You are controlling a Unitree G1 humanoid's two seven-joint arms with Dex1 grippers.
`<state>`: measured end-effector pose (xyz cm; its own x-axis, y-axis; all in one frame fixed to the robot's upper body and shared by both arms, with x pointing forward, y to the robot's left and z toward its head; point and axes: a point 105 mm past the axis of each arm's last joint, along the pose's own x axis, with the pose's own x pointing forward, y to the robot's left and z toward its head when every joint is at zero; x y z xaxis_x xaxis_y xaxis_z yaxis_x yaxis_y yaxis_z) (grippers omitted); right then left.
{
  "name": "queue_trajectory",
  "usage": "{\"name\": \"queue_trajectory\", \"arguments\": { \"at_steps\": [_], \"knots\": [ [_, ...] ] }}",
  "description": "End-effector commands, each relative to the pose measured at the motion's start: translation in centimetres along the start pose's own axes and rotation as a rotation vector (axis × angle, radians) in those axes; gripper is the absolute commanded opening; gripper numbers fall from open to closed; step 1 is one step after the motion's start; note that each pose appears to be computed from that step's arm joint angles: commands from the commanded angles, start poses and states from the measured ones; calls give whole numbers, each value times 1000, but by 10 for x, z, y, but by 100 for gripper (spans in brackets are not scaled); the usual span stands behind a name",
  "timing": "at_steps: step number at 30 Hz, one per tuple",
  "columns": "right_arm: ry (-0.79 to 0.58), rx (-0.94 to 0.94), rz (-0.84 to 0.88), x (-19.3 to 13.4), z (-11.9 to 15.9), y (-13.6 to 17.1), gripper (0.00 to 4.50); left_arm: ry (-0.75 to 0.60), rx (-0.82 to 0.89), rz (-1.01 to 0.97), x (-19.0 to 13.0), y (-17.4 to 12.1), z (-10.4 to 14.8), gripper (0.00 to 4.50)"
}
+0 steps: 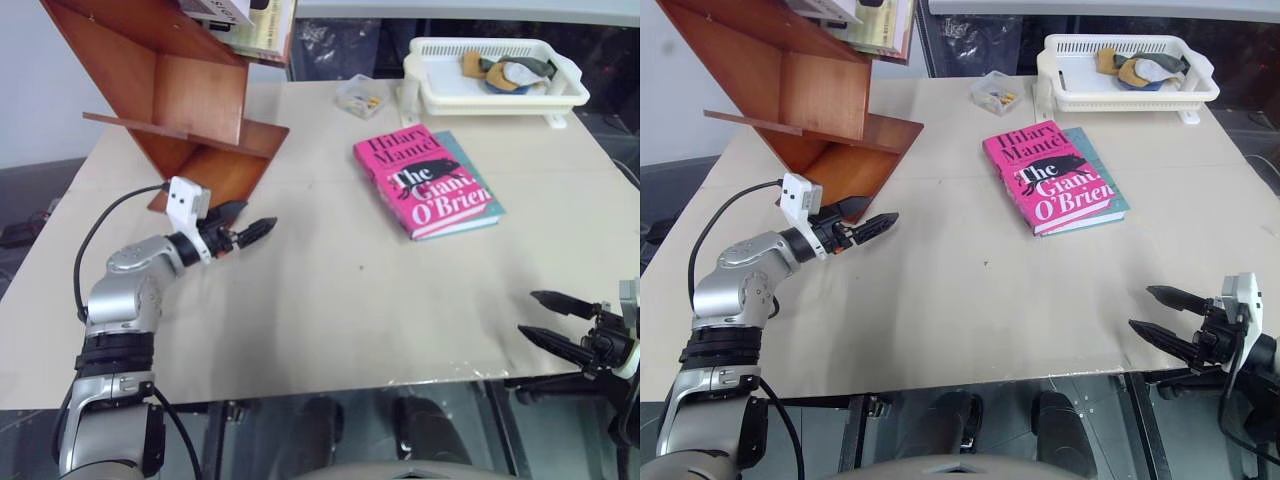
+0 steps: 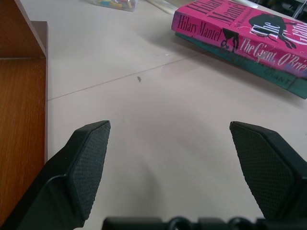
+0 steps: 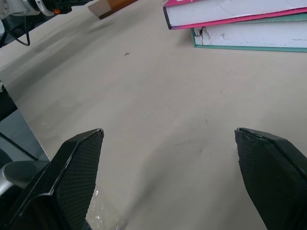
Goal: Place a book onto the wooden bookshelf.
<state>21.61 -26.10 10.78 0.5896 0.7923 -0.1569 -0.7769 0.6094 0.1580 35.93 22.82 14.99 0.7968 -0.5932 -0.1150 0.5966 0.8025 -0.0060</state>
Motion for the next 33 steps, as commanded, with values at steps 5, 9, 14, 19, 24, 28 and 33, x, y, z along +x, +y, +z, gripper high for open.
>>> {"name": "queue_trajectory", "arguments": {
  "at_steps": [5,9,14,19,24,28,33],
  "knots": [
    [-9,-66,-29,-3,10,-4,450,-17,21,-51,-4,-5,10,441],
    [-6,-67,-27,-3,10,-5,450,1,23,-50,-4,-5,7,441],
    [-4,-67,-24,-3,11,-4,450,5,21,-50,-5,-5,5,441],
    [-5,-68,-22,-2,11,-4,450,4,20,-48,-5,-5,5,441],
    [-6,-72,-23,-1,12,-3,450,2,19,-52,-4,-6,5,441],
    [-6,-78,-24,-1,13,-2,450,2,17,-59,-1,-8,5,441],
    [-12,-100,-19,-1,16,2,450,0,13,-83,5,-13,4,441]
  ]
}}
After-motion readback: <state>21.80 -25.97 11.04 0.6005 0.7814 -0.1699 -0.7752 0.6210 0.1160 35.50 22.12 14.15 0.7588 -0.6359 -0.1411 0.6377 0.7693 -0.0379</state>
